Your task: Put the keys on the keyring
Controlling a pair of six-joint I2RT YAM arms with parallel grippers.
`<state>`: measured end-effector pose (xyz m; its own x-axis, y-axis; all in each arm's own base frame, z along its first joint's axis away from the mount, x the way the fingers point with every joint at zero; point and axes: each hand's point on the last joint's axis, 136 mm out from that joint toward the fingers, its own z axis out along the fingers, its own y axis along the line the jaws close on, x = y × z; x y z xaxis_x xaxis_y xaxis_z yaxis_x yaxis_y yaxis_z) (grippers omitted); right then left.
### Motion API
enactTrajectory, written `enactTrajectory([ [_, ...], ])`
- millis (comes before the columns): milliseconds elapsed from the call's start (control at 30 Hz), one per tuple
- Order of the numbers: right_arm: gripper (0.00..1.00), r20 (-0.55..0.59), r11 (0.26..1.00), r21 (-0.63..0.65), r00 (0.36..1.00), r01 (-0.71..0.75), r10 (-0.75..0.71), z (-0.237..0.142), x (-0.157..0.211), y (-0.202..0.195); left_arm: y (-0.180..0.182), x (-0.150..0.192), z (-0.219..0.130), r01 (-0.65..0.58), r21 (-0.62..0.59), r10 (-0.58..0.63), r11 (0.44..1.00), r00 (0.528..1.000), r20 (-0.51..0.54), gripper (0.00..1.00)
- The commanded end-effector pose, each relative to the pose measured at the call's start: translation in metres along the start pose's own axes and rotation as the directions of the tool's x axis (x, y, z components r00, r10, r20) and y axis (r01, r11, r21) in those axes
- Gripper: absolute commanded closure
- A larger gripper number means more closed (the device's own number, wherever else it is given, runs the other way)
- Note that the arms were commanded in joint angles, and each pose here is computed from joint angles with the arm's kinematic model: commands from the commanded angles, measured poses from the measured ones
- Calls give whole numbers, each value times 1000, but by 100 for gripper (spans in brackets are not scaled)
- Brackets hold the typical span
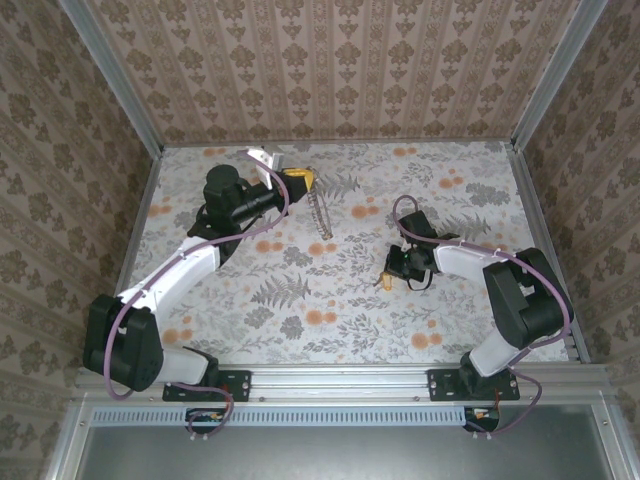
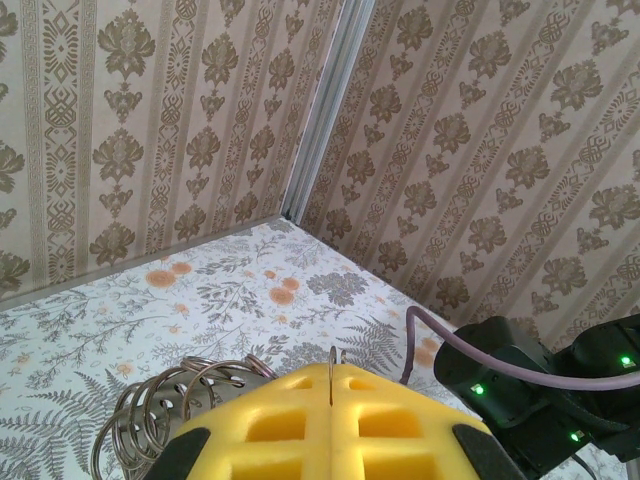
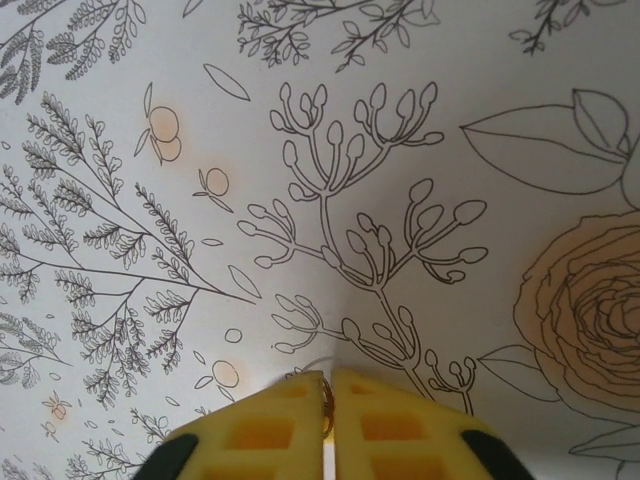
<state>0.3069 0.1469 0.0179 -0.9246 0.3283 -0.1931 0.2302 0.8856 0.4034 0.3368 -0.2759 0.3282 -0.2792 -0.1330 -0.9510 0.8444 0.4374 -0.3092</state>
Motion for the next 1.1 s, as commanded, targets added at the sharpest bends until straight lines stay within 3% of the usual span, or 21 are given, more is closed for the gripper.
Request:
enactTrajectory([
  [0,96,5,1000,-10,1000,14,-14,-4,-3,7,-10,-18,2,-29,41,27,999,998,51,100],
  [67,100,13,1000,-18,1000,24,-24,-8,-6,10,-11,-19,2,-29,42,27,999,998,52,100],
  [700,100,217,920,-303,958,247,-185,-89,-49,76,-16,-21,2,-41,61,40,997,999,16,100],
  [1067,100,419,658,-538,844,527,-334,-169,-44,136,-38,-15,11,-75,156,82,985,996,-38,100],
])
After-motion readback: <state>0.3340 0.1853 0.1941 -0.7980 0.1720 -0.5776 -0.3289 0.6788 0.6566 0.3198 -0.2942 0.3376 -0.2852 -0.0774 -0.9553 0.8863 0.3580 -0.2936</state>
